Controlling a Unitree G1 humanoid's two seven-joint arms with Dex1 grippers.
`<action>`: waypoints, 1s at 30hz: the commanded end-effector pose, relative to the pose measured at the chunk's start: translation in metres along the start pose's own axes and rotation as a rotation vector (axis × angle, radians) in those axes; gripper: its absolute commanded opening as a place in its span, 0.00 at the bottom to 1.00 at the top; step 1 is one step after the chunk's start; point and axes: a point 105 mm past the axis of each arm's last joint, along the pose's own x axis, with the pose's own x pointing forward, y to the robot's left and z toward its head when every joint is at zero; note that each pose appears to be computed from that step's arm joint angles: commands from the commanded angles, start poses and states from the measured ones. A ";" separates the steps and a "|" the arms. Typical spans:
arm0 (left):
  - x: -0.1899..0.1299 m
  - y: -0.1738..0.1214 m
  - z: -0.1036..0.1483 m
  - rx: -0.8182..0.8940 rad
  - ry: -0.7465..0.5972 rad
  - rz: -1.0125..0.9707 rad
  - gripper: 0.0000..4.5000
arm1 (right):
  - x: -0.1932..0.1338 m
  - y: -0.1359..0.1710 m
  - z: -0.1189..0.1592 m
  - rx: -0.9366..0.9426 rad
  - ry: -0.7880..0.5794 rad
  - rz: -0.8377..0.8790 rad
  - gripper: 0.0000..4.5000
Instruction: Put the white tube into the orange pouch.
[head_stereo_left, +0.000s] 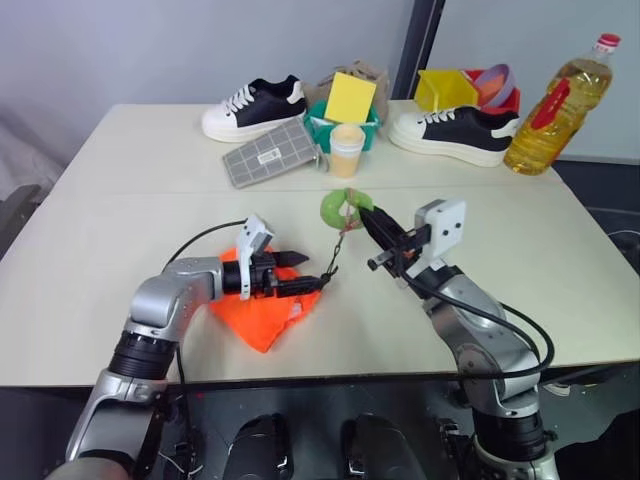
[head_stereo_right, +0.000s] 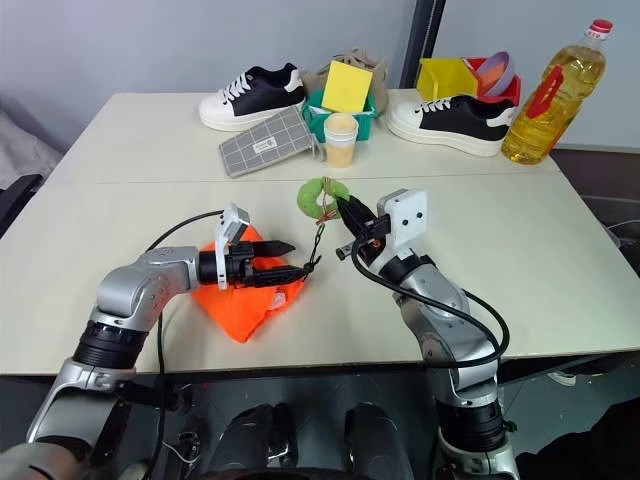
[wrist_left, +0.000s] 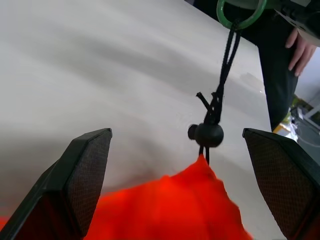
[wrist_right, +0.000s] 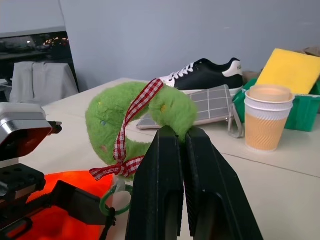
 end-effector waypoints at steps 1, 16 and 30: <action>-0.003 -0.007 0.007 0.051 -0.014 -0.015 0.99 | 0.000 -0.018 -0.001 -0.034 0.017 -0.086 0.00; -0.002 -0.010 0.001 0.075 0.011 -0.021 0.99 | -0.014 -0.034 -0.031 -0.057 0.173 -0.169 0.00; 0.026 -0.011 -0.008 0.180 0.109 -0.081 0.99 | -0.017 -0.026 -0.014 -0.058 0.098 -0.121 0.00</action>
